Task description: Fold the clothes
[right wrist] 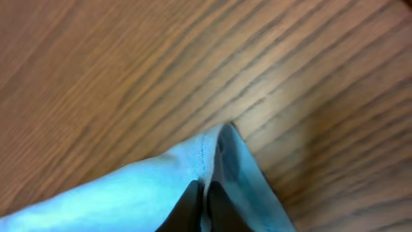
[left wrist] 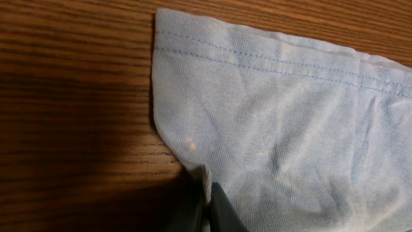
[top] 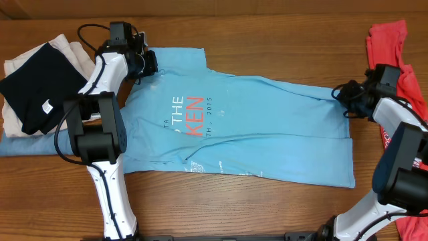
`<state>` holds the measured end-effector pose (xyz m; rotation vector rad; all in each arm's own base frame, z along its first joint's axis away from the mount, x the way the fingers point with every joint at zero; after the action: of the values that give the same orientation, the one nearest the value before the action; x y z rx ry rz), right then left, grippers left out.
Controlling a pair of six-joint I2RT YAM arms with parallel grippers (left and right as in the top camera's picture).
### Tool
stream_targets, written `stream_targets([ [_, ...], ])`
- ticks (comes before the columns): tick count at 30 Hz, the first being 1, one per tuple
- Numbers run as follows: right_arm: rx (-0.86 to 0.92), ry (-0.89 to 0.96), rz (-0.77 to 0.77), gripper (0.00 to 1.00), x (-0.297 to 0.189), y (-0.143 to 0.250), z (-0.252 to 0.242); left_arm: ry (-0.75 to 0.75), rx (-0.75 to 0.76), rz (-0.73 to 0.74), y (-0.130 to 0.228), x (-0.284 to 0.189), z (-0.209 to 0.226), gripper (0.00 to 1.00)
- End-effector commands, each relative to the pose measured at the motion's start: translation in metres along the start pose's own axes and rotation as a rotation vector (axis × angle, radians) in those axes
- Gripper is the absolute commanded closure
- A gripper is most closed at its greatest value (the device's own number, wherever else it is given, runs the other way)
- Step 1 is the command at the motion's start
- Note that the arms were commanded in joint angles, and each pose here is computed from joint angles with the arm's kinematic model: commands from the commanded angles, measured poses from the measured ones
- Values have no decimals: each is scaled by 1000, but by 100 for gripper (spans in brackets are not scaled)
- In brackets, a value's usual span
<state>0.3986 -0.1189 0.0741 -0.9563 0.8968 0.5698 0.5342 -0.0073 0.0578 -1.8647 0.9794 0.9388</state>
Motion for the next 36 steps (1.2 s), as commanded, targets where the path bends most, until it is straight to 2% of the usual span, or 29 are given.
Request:
stream_targets([
  [1, -18, 12, -46, 96, -12, -14, 2, -59, -12, 31, 9, 9, 13, 95],
  [9, -20, 43, -47, 96, -12, -15, -1, -60, -2, 31, 7, -1, 10, 96],
  [14, -46, 49, -21, 96, -20, -21, 1, -75, 25, -38, -7, -42, -3, 96],
  [19, -55, 68, 29, 96, -36, -31, 5, -66, 52, -139, -21, -103, -25, 96],
  [24, -48, 95, 81, 96, -49, -33, 7, -97, 60, -197, -24, -139, -32, 96],
  [36, -31, 196, 198, 96, -58, -15, -5, -239, 6, -61, 4, -148, -9, 96],
])
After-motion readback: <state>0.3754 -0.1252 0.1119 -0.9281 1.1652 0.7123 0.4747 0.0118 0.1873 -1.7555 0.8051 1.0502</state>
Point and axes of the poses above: each gripper's point midway between its finger pads, its own x axis out along the fingers, its own z axis along the line the jaws close on, y = z × x, the point moved 6 cm from there along -x, back along the fingers, and after that the axes turned 11 degrees about -x, right-handed, at the moved point
